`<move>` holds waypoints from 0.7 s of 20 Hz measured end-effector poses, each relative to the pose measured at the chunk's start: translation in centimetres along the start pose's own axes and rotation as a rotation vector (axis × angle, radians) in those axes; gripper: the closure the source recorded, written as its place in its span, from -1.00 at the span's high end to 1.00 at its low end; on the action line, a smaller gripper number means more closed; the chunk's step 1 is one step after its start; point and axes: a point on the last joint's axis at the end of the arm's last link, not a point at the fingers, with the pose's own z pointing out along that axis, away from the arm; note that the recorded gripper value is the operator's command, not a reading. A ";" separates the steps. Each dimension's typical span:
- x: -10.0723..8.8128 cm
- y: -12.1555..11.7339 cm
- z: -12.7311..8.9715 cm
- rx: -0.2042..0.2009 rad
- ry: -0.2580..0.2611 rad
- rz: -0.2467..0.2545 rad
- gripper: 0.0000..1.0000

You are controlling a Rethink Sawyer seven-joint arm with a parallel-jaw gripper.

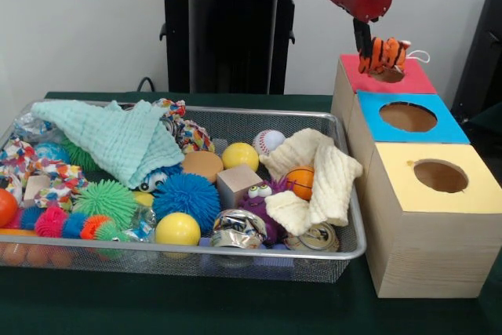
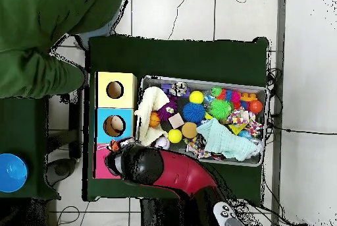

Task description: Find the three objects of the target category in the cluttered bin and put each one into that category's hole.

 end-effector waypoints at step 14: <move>0.3 3.2 0.7 -0.096 0.084 0.038 -1.00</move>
